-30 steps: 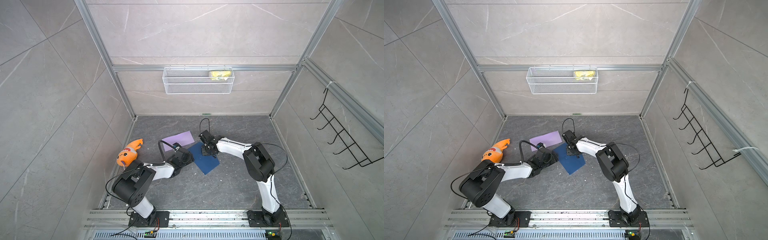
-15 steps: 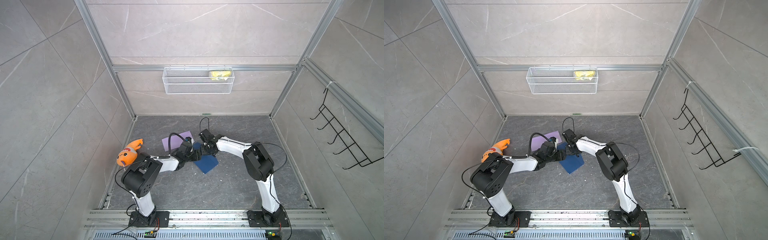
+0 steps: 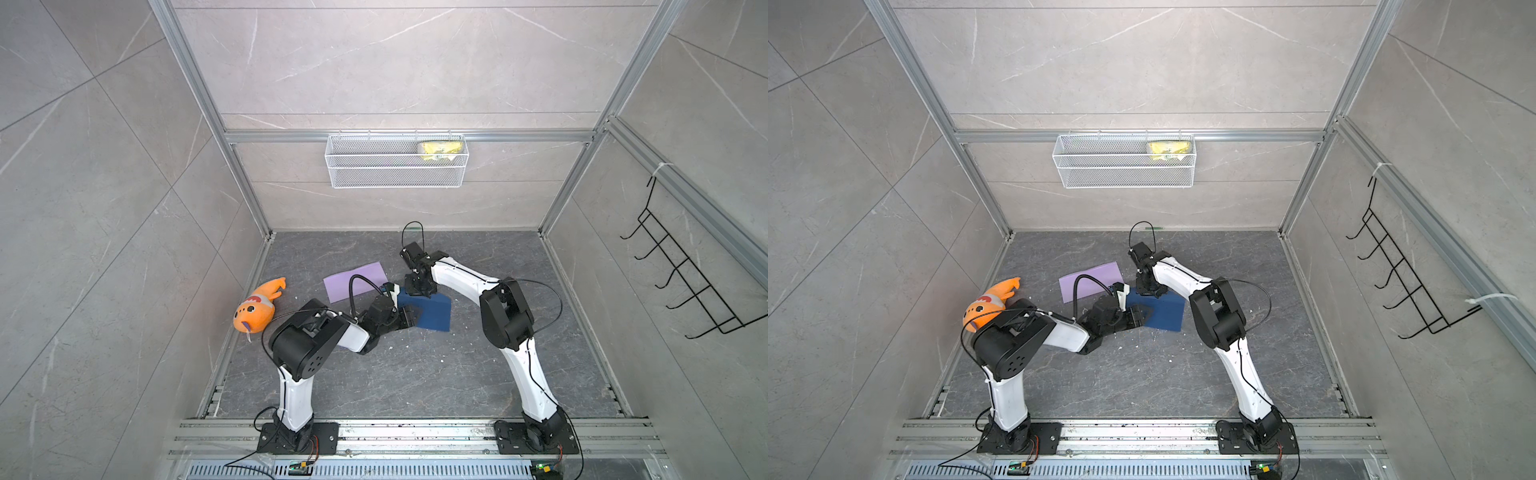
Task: Open the envelope
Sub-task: Adjust the envelope at the center of the board.
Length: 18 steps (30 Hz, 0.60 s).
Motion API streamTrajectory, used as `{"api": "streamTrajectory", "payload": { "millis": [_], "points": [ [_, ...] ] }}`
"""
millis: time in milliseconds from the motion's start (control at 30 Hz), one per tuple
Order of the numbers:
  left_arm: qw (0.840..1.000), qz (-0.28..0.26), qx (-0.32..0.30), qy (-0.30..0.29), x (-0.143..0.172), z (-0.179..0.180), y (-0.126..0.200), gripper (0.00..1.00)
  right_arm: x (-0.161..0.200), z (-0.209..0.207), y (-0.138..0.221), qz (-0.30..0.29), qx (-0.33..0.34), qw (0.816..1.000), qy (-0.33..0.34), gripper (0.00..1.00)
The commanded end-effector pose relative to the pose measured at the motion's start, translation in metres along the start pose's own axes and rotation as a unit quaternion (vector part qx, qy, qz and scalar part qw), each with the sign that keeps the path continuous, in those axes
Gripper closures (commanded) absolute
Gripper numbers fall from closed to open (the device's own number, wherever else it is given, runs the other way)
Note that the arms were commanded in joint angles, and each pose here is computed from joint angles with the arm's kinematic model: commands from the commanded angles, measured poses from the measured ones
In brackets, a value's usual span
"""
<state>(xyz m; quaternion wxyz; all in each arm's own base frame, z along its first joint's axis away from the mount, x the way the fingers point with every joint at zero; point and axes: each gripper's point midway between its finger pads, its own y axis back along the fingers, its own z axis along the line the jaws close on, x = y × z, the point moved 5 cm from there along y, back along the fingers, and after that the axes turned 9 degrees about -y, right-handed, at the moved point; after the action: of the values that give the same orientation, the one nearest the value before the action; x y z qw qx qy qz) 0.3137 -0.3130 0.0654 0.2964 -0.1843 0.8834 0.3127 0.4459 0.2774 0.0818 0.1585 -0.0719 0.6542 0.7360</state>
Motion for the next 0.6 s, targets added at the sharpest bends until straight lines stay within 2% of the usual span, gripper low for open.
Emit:
{"api": "streamTrajectory", "payload": {
  "millis": [0,133,200,267,333,367,500,567],
  "points": [
    [1.000,-0.022,-0.007,0.022,-0.005,-0.001,-0.016,0.41,-0.013,-0.002,0.003,0.018,0.005,1.000,0.004,0.73],
    [0.998,-0.048,-0.047,-0.003,-0.026,-0.003,-0.016,0.41,-0.031,0.001,0.028,0.000,-0.018,1.000,0.022,0.72],
    [0.996,-0.050,-0.064,-0.022,-0.038,-0.008,-0.014,0.37,-0.036,-0.002,0.046,-0.015,-0.020,0.999,0.024,0.71],
    [0.995,-0.047,-0.082,-0.045,-0.048,-0.014,-0.011,0.23,-0.039,-0.004,0.067,-0.035,-0.027,0.999,0.029,0.68],
    [0.992,-0.040,-0.100,-0.071,-0.057,-0.018,-0.006,0.01,-0.038,-0.006,0.085,-0.054,-0.041,0.997,0.032,0.62],
    [0.990,-0.035,-0.110,-0.086,-0.062,-0.021,-0.002,0.00,-0.038,-0.007,0.096,-0.068,-0.051,0.996,0.033,0.57],
    [0.980,-0.023,-0.144,-0.137,-0.085,-0.034,0.012,0.00,-0.037,-0.014,0.127,-0.114,-0.081,0.990,0.034,0.19],
    [0.972,-0.012,-0.170,-0.165,-0.098,-0.039,0.019,0.00,-0.037,-0.018,0.138,-0.133,-0.086,0.987,0.039,0.09]
  ]
}}
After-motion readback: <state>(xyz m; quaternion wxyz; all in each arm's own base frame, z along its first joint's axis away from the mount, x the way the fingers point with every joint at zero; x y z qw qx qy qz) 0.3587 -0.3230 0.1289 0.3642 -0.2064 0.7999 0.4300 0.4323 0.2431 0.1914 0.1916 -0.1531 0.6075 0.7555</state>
